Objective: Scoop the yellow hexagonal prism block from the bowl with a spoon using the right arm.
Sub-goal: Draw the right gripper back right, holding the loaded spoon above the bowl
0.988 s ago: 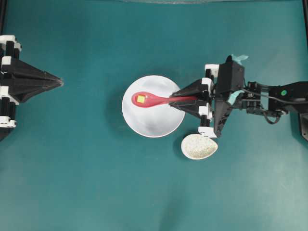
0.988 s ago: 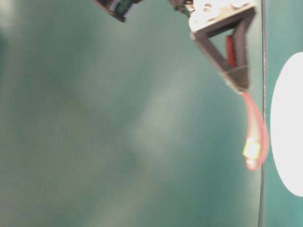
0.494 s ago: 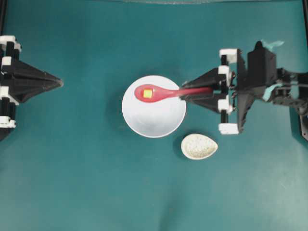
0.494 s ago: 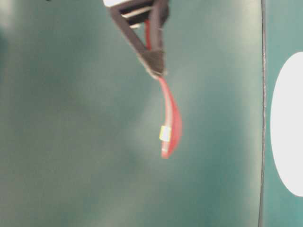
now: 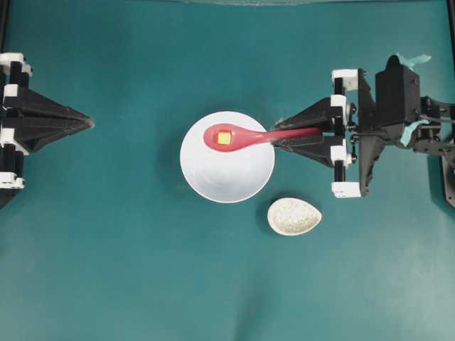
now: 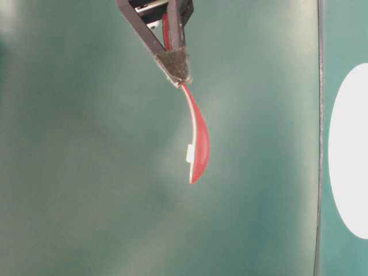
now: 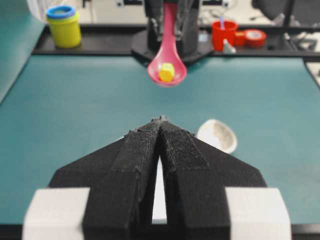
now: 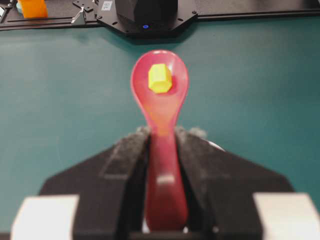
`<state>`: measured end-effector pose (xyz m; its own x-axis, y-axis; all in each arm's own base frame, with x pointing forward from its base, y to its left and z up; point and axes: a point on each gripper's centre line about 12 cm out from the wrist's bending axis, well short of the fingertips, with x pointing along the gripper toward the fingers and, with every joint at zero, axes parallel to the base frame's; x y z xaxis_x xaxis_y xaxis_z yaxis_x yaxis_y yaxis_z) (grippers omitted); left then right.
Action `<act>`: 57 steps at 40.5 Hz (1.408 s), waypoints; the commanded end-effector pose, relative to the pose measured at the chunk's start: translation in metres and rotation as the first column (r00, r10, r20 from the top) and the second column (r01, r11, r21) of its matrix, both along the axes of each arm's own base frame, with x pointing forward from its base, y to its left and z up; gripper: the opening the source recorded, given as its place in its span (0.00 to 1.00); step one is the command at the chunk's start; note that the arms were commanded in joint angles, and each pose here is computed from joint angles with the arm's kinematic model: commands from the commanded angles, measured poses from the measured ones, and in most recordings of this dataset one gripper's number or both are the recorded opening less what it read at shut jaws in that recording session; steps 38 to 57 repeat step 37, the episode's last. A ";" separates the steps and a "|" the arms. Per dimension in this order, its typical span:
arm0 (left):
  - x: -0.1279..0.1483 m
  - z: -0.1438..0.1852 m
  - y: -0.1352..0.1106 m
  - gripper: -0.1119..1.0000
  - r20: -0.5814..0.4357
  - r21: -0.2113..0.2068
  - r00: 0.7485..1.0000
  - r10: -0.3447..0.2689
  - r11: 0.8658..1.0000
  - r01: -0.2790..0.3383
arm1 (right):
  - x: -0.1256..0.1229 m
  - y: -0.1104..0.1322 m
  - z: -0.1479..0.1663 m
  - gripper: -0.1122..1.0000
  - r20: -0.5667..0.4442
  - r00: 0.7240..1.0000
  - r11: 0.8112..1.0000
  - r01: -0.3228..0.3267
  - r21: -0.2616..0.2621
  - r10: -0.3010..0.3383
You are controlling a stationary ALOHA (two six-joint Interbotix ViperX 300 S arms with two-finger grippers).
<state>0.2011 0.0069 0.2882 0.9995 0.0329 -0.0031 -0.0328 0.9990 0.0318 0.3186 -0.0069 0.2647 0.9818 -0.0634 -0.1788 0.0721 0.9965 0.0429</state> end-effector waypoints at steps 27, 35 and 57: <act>0.002 0.010 0.000 0.10 0.017 0.002 1.000 0.000 1.000 0.000 | 0.002 0.000 0.010 0.31 0.031 1.000 1.000 0.001 -0.004 0.000; 0.002 0.010 0.000 0.10 0.018 0.004 1.000 0.001 1.000 -0.001 | 0.002 0.000 0.010 0.31 0.026 1.000 1.000 0.000 -0.004 0.000; 0.002 0.010 0.000 0.10 0.018 0.004 1.000 0.001 1.000 -0.001 | 0.002 0.000 0.010 0.31 0.024 1.000 1.000 -0.001 -0.005 0.001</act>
